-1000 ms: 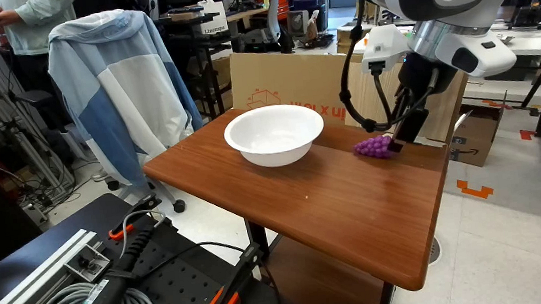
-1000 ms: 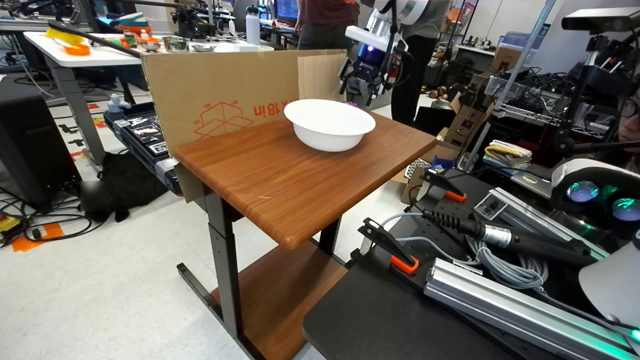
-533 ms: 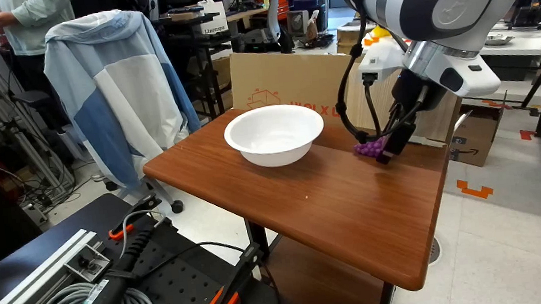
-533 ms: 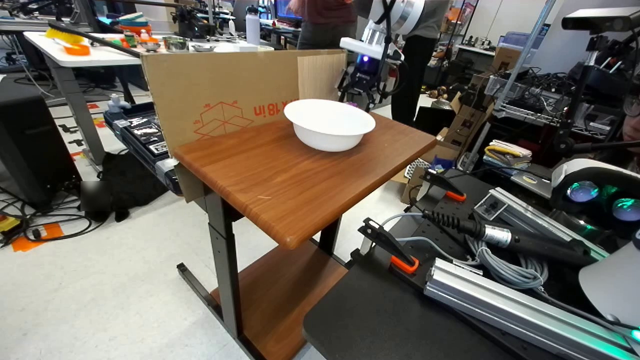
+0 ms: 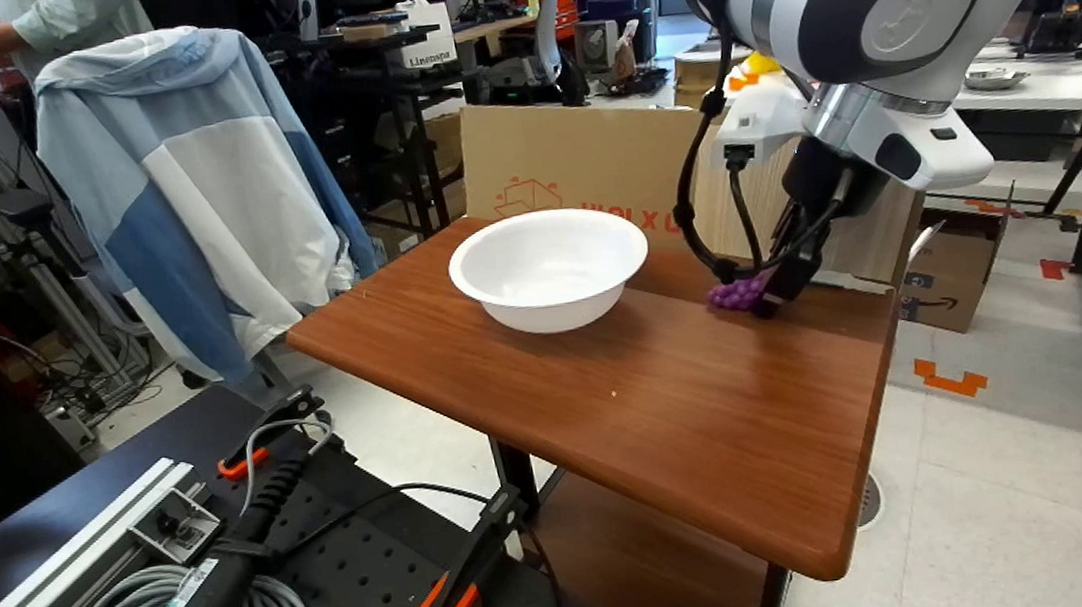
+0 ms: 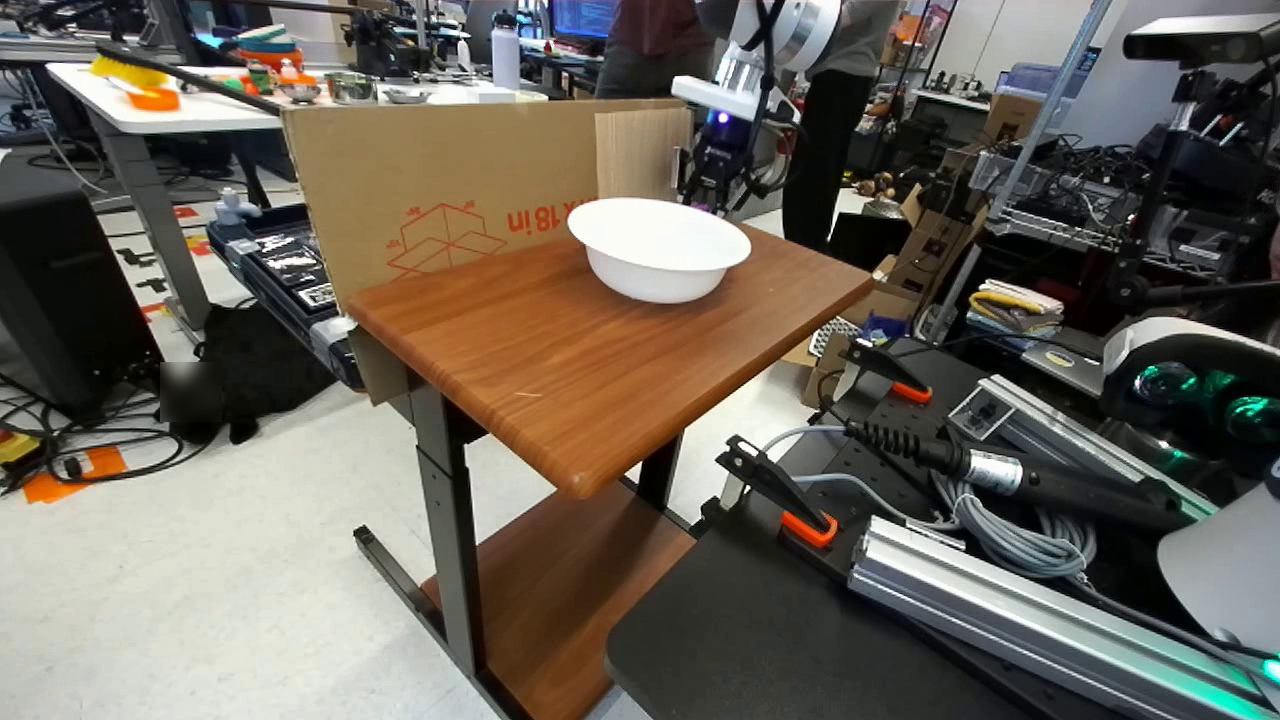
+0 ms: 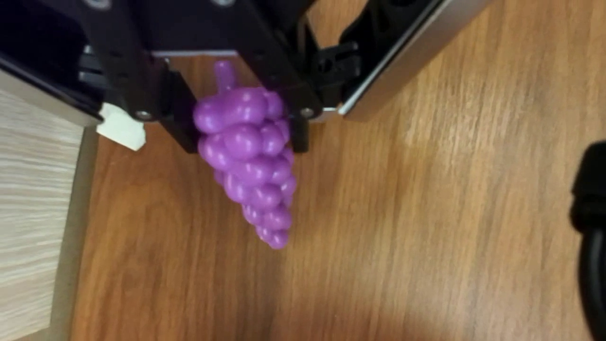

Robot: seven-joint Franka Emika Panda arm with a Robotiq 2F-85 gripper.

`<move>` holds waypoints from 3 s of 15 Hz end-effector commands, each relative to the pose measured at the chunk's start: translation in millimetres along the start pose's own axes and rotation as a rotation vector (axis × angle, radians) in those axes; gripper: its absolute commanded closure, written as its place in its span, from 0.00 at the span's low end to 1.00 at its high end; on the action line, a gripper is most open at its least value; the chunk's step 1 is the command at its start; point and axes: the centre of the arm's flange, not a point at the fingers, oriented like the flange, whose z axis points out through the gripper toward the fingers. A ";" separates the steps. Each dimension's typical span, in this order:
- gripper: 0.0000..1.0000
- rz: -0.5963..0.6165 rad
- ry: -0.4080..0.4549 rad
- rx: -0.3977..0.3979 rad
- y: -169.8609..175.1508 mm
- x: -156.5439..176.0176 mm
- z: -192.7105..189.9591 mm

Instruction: Pick up the purple toy from the table and put it in the white dish.

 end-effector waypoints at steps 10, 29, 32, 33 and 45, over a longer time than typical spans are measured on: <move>0.78 -0.353 -0.015 0.088 36.9 -80.7 -90.7; 0.78 -0.650 -0.169 0.017 44.7 -234.3 -36.9; 0.78 -0.645 -0.128 0.030 37.5 -226.6 -39.6; 0.78 -0.638 -0.115 0.031 34.9 -223.2 -40.5; 0.00 -0.644 -0.192 -0.024 63.8 -225.1 -74.4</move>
